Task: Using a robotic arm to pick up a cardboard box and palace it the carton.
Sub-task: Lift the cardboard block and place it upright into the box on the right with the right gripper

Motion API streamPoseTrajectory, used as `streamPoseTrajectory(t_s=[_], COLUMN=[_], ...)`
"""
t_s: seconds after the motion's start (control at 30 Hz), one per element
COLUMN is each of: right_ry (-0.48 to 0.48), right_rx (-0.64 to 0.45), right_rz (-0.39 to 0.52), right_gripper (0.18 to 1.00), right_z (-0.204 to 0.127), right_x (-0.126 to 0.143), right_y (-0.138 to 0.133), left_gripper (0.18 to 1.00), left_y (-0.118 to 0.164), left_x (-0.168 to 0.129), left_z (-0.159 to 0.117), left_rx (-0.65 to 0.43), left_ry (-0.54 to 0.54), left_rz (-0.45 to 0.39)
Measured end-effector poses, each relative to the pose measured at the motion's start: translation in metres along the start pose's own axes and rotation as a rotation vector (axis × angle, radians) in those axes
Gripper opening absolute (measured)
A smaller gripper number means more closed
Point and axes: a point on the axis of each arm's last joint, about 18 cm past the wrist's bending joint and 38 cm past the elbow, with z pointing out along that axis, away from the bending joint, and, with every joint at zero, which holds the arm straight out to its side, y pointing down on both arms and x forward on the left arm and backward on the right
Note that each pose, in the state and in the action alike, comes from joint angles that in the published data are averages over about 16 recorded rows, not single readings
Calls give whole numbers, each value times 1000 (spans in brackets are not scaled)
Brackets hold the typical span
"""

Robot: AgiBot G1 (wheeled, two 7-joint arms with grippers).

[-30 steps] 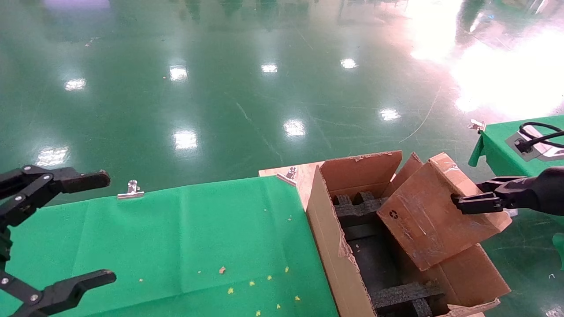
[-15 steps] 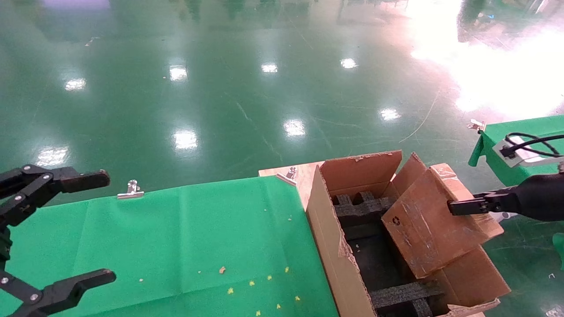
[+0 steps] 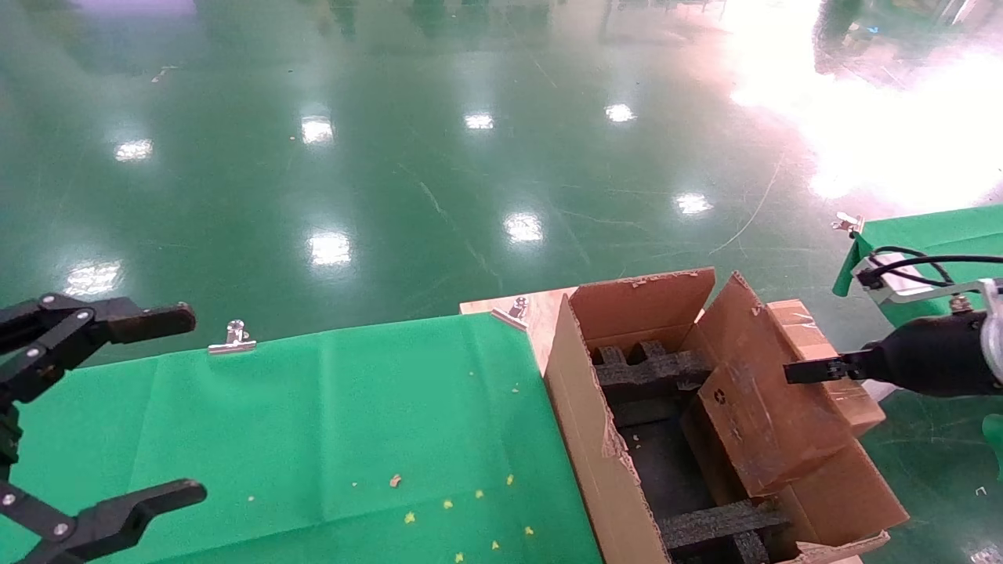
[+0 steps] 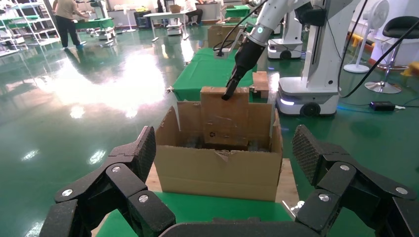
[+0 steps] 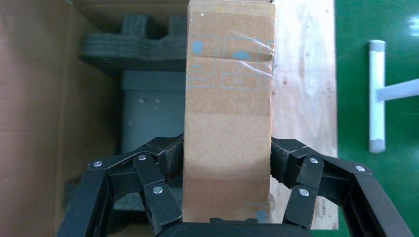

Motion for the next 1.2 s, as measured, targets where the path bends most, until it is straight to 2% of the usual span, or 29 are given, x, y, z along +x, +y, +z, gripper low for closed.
streamPoseTrajectory(t_s=[0.4,0.77,1.2], right_ry=[84,113,136], right_rx=[-2,-19,-29], right_rz=[14,-6,-16], right_gripper=[316,316,315], right_z=[20,54,96], right_x=[-21,-37,-45], right_y=[0,8,19], left_gripper=[1000,1000,1000], left_y=[0,0,0], left_x=[0,0,0], left_z=[0,0,0], left_rx=[0,0,0], left_ry=[0,0,0], left_rz=[0,0,0])
